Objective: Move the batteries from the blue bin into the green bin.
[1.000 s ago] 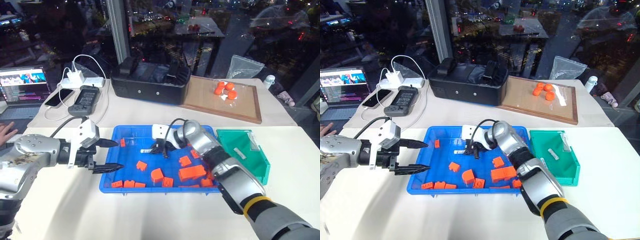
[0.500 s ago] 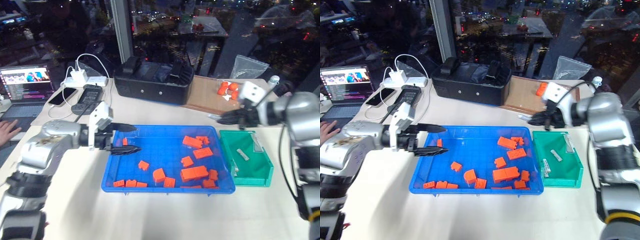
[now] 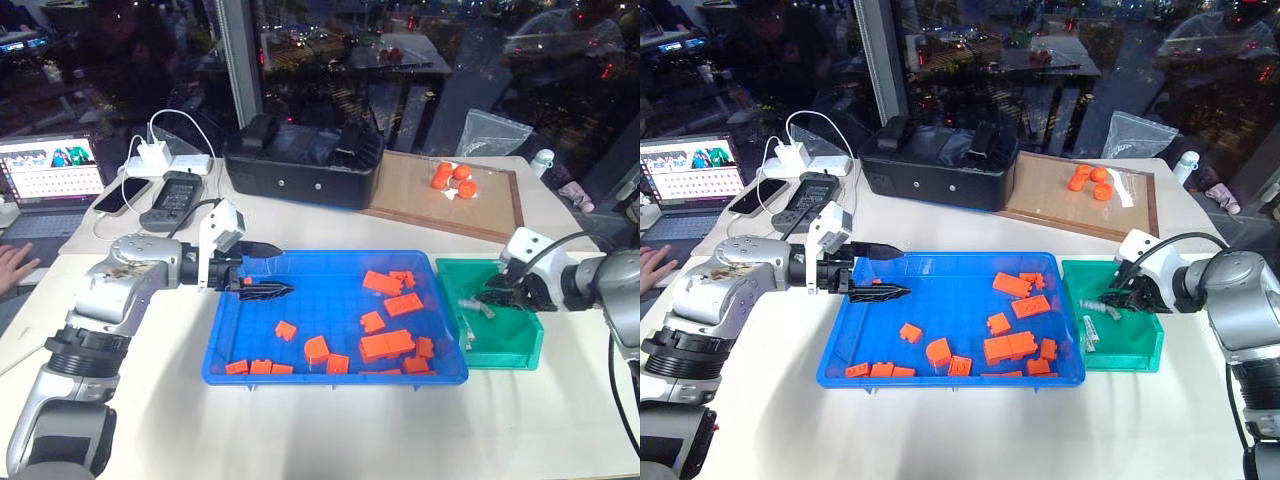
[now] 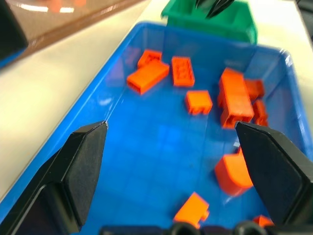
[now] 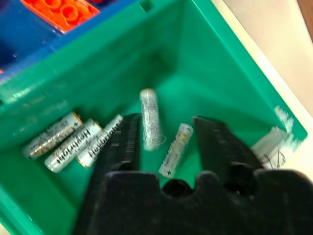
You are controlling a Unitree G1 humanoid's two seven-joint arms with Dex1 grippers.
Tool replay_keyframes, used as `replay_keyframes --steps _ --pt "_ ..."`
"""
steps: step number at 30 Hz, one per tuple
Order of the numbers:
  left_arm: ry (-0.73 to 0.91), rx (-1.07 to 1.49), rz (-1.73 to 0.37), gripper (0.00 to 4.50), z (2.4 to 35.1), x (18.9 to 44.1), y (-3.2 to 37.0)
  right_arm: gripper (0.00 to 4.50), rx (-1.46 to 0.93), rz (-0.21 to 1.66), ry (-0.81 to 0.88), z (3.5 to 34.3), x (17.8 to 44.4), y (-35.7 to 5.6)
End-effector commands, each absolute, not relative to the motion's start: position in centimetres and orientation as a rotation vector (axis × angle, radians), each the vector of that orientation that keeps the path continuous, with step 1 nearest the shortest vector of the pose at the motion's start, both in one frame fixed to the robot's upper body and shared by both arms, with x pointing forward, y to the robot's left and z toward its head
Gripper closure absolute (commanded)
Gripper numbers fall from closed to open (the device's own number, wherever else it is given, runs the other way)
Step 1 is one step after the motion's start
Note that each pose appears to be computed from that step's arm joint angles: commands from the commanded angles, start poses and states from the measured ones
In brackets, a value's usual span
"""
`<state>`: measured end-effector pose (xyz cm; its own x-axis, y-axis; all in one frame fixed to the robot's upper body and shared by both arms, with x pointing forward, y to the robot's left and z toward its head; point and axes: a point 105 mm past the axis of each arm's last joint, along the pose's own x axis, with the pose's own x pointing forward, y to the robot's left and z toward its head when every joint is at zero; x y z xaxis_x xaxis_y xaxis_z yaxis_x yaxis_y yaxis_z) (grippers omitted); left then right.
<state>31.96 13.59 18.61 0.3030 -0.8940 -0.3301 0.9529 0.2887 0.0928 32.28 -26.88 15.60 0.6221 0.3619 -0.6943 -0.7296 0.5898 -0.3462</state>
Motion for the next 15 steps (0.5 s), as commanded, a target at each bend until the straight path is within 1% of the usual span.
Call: replay_keyframes --steps 1,2,4,6,8,11,15 --pt "0.163 0.316 -1.195 0.00 19.8 32.1 13.8 1.09 -0.700 0.674 0.536 18.4 32.2 -26.8" --pt "0.131 0.347 -1.143 0.00 20.0 32.6 14.2 0.40 -0.687 0.685 0.466 19.6 32.2 -26.6" --pt "0.084 0.369 -1.051 0.00 20.3 33.4 15.0 0.06 -0.578 0.719 0.285 22.6 31.6 -26.0" --pt "0.061 0.351 -0.999 0.00 20.5 33.8 15.4 0.06 -0.496 0.727 0.191 24.1 31.0 -25.8" --pt "0.027 0.315 -0.928 0.00 21.1 34.5 16.3 0.06 -0.365 0.696 0.107 25.5 30.4 -26.2" --pt "-0.004 0.248 -0.890 0.00 21.6 34.8 16.8 0.06 -0.305 0.657 0.082 24.8 29.4 -26.9" --pt "0.018 0.201 -0.921 0.00 21.2 34.9 16.3 0.06 -0.254 0.595 0.089 23.3 29.5 -26.9"
